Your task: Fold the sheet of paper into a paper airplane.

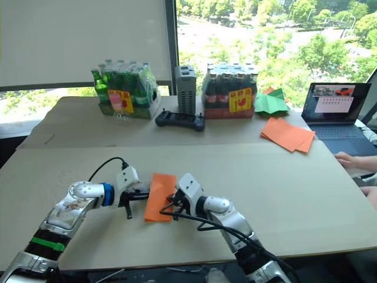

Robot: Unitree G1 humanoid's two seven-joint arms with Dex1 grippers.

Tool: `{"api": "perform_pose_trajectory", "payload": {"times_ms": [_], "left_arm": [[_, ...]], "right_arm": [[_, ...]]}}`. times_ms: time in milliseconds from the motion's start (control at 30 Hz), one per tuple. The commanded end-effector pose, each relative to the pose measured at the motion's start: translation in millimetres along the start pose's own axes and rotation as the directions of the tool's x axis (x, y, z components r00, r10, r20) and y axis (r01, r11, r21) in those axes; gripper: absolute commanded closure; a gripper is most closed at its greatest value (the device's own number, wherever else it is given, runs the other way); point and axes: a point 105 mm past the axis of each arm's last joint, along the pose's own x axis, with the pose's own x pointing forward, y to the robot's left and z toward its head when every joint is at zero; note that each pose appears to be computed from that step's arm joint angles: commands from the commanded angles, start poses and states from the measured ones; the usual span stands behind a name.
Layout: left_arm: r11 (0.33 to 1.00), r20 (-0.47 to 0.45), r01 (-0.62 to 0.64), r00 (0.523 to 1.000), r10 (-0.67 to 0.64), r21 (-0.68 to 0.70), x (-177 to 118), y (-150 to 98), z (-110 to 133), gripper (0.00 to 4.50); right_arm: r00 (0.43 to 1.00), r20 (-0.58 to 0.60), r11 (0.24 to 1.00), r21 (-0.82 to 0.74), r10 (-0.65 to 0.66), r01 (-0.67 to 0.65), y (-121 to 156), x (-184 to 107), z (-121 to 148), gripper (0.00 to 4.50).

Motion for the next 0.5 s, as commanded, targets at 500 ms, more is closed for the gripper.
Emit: {"api": "perform_pose_trajectory", "payload": {"times_ms": [500], "left_arm": [[0.992, 0.067, 0.106, 0.993, -0.102, -0.065, 18, -27, -4, 4.50]], "right_arm": [[0.999, -0.032, 1.000, -0.021, 0.015, -0.016, -1, -2, -4, 4.43]]}}
